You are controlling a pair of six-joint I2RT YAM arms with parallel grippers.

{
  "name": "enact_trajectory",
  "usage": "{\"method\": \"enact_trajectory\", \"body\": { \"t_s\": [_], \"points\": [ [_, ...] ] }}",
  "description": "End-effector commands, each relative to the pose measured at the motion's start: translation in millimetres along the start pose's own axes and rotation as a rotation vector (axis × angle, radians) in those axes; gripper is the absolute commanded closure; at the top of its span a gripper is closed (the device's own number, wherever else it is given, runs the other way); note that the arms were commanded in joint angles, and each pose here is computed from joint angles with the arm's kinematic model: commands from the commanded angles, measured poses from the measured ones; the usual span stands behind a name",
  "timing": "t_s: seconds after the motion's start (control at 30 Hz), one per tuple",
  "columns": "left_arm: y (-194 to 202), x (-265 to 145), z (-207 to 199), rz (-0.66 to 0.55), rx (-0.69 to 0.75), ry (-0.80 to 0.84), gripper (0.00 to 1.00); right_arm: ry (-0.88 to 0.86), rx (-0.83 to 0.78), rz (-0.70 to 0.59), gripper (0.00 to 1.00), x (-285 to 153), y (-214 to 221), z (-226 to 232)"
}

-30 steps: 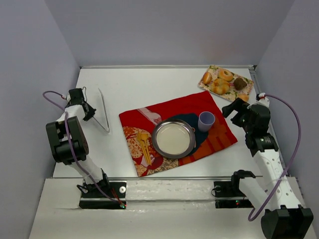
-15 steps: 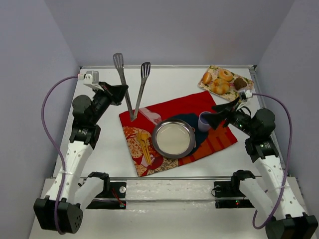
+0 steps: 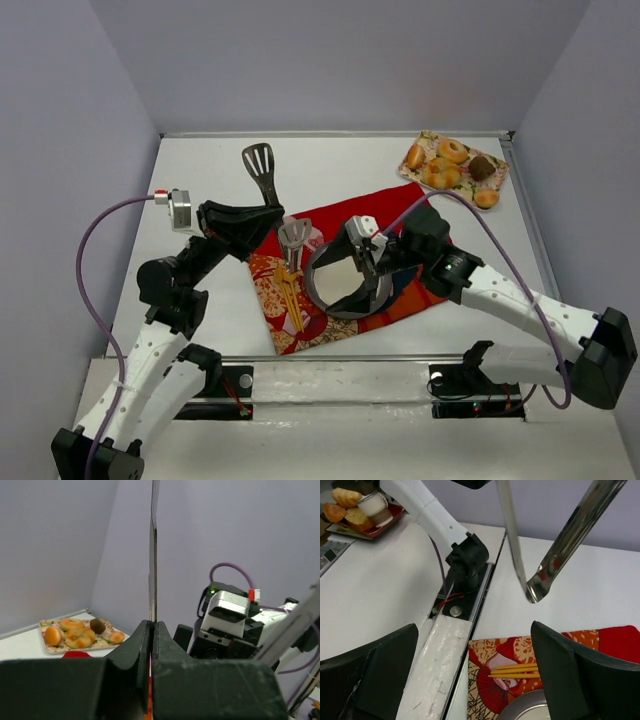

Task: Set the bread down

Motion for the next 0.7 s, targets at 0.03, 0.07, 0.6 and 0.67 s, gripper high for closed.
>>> {"method": "enact_trajectory", "body": {
  "t_s": [0.03, 0.07, 0.6, 0.67],
  "points": [
    [1, -4, -20, -0.047, 0.006, 0.192, 0.94, 0.011, -0.146, -0.086, 0.0, 23, -22, -25],
    [1, -5, -22, -0.047, 0.004, 0.197, 0.94, 0.005, -0.144, -0.102, 0.0, 28, -22, -31],
    [7, -3, -19, -0.103, 0.014, 0.185, 0.94, -0.004, 0.176, -0.269, 0.0, 65, -49, -52],
    [6, -1, -17, -0.122, 0.014, 0.167, 0.94, 0.006, 0.226, -0.278, 0.0, 67, -49, -53]
  ]
}}
Point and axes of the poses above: each gripper's point midway between its finger pads, its own x axis out along the fingers, its own z axis along the line the jaws close on, y = z × x, the point moved 10 cm from there along -x, back along the fingers, and after that the axes turned 11 degrees about -x, right-handed, at the moved point
